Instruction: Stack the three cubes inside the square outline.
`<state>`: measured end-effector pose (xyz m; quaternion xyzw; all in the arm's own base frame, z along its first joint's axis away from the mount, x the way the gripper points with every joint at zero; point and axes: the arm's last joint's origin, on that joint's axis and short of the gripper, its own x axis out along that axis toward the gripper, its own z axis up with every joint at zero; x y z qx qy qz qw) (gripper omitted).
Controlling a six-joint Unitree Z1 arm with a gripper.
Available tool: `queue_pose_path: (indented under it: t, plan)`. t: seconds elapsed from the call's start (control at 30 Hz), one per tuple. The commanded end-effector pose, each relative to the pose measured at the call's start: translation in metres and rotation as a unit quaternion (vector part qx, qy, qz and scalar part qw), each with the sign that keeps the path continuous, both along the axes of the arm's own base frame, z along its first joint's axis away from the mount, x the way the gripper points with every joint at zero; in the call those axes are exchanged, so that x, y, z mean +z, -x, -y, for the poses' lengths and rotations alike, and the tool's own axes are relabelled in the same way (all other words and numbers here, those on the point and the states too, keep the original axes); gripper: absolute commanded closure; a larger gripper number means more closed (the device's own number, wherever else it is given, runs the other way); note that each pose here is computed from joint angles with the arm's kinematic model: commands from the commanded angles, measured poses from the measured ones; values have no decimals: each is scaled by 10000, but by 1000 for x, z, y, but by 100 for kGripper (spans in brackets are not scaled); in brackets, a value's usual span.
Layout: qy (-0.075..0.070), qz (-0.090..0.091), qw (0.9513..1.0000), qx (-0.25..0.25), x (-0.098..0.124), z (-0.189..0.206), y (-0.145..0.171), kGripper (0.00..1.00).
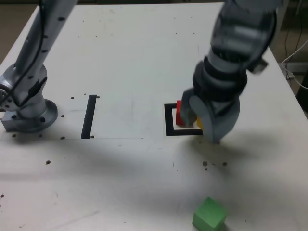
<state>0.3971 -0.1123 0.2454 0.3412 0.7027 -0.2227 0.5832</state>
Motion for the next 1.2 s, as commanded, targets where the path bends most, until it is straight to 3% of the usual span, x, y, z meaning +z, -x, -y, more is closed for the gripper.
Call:
queue_pose_path:
  t: [0.0, 0.13, 0.37, 0.73, 0.93, 1.17]
  plan:
    - [6, 106, 9999, 53, 14, -1, 6, 71]
    - [17, 146, 9996, 256, 29, -6, 15, 71]
    - [145, -31, 9946, 1026, 33, -20, 27, 70]
    - [344, -78, 9724, 2306, 36, -40, 38, 70]
    - [436, -108, 9622, 2688, 35, -54, 36, 70]
    - [490, -149, 9534, 2974, 29, -72, 29, 70]
